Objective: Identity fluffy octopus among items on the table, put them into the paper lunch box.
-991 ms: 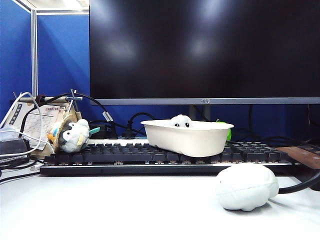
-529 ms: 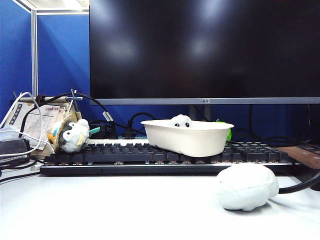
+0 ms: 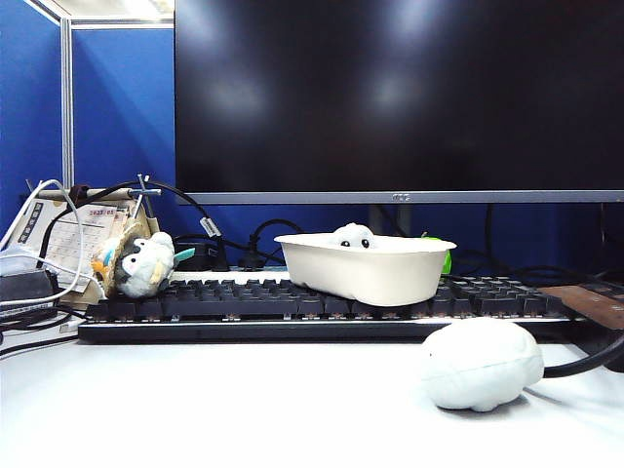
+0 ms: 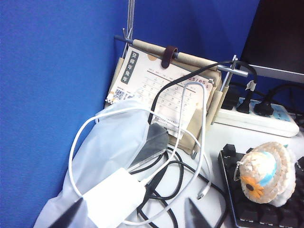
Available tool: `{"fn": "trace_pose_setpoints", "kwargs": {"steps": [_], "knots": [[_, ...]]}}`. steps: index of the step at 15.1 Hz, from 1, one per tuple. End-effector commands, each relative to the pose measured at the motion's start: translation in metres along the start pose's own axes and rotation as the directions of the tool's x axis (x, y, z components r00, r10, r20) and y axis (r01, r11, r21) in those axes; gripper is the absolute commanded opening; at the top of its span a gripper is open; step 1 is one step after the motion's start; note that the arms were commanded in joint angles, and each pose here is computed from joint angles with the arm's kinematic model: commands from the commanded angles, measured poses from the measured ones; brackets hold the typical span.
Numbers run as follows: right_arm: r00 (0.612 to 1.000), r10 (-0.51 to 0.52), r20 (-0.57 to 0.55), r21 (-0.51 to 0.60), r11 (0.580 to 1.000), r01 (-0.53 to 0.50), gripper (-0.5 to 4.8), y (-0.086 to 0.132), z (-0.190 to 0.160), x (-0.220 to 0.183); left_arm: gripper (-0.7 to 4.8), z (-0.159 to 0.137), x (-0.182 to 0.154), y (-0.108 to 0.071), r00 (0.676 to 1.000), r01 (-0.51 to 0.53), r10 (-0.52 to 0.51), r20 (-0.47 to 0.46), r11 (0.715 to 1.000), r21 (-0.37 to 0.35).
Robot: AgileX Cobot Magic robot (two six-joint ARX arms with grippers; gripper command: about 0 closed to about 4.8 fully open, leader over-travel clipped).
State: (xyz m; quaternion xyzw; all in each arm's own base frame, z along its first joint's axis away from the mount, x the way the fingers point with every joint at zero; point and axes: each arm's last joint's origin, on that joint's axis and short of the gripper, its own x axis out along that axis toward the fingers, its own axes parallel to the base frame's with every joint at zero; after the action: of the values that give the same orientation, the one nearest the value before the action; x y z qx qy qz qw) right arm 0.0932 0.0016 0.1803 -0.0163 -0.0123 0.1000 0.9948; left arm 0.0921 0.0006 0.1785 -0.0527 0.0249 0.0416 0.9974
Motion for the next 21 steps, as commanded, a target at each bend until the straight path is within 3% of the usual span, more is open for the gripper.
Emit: {"fn": "trace_pose_setpoints", "kwargs": {"steps": [1, 21], "knots": [[1.0, -0.001, -0.009, -0.003, 1.0, 0.001, 0.53, 0.0, -0.008, 0.002, 2.68, 0.001, 0.0, 0.0, 1.0, 0.001, -0.001, 0.013, 1.0, -0.004], [0.996, -0.054, -0.071, 0.007, 0.998, 0.054, 0.53, -0.002, -0.02, 0.003, 2.68, 0.001, 0.0, 0.0, 1.0, 0.001, -0.001, 0.013, 1.0, -0.004]]}}
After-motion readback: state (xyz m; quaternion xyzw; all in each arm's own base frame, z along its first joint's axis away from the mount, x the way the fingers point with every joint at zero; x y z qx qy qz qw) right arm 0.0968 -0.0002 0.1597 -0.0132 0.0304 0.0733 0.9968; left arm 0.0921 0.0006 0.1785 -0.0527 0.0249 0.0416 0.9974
